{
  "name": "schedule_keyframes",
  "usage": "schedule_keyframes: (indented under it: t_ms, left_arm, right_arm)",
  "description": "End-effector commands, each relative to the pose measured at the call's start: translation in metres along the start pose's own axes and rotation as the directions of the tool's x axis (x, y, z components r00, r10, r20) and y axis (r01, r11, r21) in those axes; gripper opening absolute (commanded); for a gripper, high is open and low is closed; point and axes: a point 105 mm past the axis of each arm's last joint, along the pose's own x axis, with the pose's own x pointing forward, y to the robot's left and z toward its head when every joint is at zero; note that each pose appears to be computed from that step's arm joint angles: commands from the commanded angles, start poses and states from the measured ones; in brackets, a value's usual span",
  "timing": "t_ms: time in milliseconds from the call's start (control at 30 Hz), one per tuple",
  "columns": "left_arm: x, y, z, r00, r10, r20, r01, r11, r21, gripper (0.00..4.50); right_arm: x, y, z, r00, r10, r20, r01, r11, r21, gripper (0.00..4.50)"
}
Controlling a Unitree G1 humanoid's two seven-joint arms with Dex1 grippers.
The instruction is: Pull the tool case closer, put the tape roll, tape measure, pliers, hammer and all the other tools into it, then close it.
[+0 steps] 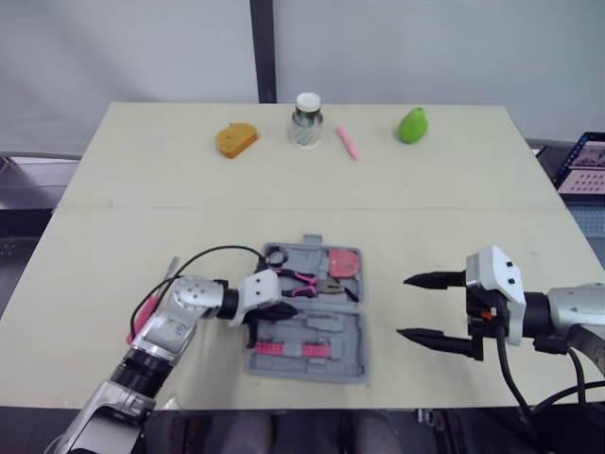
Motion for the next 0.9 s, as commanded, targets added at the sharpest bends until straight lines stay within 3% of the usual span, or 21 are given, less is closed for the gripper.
schedule_keyframes:
  t_ms: [33, 167, 667, 900]
  left_arm:
    - [0.007, -0.008, -0.016, 0.997, -0.029, -0.069, 0.029, 1.000, 0.001, 0.03]
    - [0.006, -0.005, -0.006, 0.999, -0.029, -0.035, 0.029, 1.000, 0.000, 0.03]
    - [0.016, -0.023, -0.023, 0.985, -0.090, -0.144, 0.110, 0.984, 0.142, 0.03]
    - [0.017, -0.021, -0.030, 0.978, -0.079, -0.192, 0.108, 0.983, 0.148, 0.03]
  right_arm:
    - [-0.005, 0.000, 0.011, 1.000, -0.015, 0.017, 0.016, 0.999, -0.047, 4.50]
    - [-0.006, 0.000, 0.010, 1.000, -0.019, 0.014, 0.019, 0.999, -0.047, 4.50]
    - [-0.005, -0.002, 0.009, 0.999, -0.033, 0.008, 0.034, 0.998, -0.056, 4.50]
    - [-0.005, -0.003, 0.009, 0.999, -0.038, 0.006, 0.038, 0.998, -0.058, 4.50]
